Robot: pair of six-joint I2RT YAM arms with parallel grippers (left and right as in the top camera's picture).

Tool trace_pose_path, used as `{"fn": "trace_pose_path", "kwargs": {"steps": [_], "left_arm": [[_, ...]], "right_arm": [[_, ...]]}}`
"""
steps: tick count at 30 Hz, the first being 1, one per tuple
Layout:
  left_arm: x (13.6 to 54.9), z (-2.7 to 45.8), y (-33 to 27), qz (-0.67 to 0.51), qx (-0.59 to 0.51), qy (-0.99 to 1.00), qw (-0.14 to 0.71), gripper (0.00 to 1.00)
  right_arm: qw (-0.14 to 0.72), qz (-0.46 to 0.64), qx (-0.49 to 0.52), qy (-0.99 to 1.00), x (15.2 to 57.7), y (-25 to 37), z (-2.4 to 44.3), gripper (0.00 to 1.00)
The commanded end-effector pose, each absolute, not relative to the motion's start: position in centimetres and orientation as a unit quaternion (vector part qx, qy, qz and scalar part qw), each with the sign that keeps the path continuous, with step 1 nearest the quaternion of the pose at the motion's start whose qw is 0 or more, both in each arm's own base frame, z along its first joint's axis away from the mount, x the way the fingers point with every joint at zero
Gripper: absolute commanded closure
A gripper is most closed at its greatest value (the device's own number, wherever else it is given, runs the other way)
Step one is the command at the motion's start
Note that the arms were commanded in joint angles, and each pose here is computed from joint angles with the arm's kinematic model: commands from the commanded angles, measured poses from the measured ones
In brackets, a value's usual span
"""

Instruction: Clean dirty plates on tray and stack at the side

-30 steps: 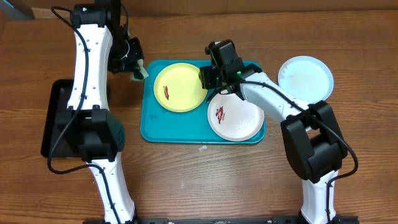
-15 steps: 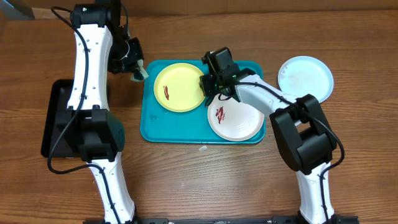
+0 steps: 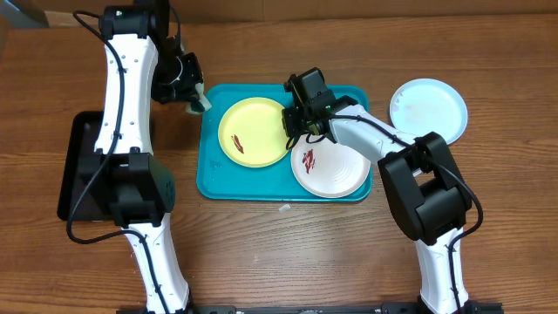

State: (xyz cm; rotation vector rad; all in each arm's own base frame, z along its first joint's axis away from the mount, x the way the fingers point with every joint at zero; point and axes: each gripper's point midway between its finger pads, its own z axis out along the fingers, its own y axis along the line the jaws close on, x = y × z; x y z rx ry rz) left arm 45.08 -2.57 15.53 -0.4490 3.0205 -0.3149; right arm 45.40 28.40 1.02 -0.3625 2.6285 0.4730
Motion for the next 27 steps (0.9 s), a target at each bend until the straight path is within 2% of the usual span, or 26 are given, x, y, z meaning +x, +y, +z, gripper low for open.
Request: {"fn": "trace_pose_path", "kwargs": {"steps": [1, 7, 13, 21, 27], "left_arm": [[45.1, 15.6, -4.3, -0.121, -0.134, 0.983, 0.034, 0.96], [45.1, 14.8, -6.3, -0.114, -0.111, 0.987, 0.033, 0.96], [44.4, 11.8, -8.5, -0.137, -0.112, 0.984, 0.001, 0.96], [43.6, 8.0, -11.6, -0.170, -0.086, 0.982, -0.019, 0.96], [44.1, 9.5, -10.4, -0.167, -0.083, 0.982, -0.005, 0.96]], "right_arm": [[0.214, 0.184, -0.098, 0.954, 45.2, 29.2, 1.3, 0.96], [0.198, 0.200, 0.002, 0.960, 45.3, 29.1, 1.2, 0.96], [0.162, 0.217, 0.108, 0.956, 44.7, 29.1, 1.0, 0.96], [0.148, 0.230, 0.114, 0.955, 44.1, 29.8, 1.0, 0.96], [0.163, 0.210, 0.121, 0.956, 44.6, 29.0, 0.8, 0.96]]}}
